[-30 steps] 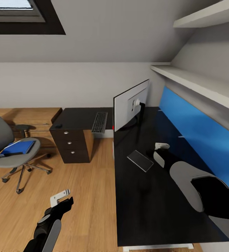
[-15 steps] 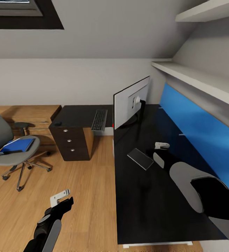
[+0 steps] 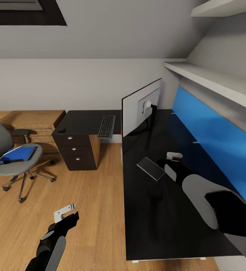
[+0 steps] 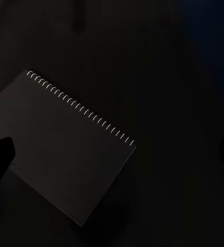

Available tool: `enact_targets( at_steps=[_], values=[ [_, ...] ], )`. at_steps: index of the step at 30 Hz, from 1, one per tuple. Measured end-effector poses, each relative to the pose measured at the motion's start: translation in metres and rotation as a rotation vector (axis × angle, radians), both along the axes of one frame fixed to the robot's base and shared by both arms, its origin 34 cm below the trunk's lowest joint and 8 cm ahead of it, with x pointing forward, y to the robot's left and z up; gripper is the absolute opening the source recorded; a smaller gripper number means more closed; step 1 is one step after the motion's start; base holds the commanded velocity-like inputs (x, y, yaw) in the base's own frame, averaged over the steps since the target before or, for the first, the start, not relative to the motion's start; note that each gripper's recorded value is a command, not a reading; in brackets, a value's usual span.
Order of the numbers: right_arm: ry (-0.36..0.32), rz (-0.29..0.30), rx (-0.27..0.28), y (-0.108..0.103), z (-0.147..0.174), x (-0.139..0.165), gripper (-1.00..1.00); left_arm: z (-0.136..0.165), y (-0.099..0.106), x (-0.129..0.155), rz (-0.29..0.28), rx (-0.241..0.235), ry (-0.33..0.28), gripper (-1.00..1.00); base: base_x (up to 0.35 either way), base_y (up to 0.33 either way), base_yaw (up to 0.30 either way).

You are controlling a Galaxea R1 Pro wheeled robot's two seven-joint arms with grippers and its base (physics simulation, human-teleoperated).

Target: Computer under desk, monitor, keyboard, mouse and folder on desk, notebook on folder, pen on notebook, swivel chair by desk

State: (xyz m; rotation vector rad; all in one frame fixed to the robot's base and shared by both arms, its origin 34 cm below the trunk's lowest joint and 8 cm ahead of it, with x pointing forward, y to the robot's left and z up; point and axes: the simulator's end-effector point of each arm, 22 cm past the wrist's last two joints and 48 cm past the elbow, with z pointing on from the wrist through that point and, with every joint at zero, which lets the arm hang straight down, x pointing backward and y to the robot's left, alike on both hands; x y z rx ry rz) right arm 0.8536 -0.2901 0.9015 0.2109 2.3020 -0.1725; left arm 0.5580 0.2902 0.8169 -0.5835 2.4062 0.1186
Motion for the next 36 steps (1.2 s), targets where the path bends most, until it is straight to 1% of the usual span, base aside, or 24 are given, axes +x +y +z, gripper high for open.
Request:
enact_targets(
  at_steps=[24,36],
  values=[
    [0.036,0.000,-0.001,0.000,-0.030,-0.007,1.00,-0.017,0.000,-0.007,0.000,0.000,0.037,1.00,0.000,0.000,0.000],
    [0.038,0.002,0.000,0.001,-0.033,-0.006,1.00,-0.018,0.000,-0.008,0.000,0.000,0.041,1.00,0.000,0.000,0.000]
  ],
)
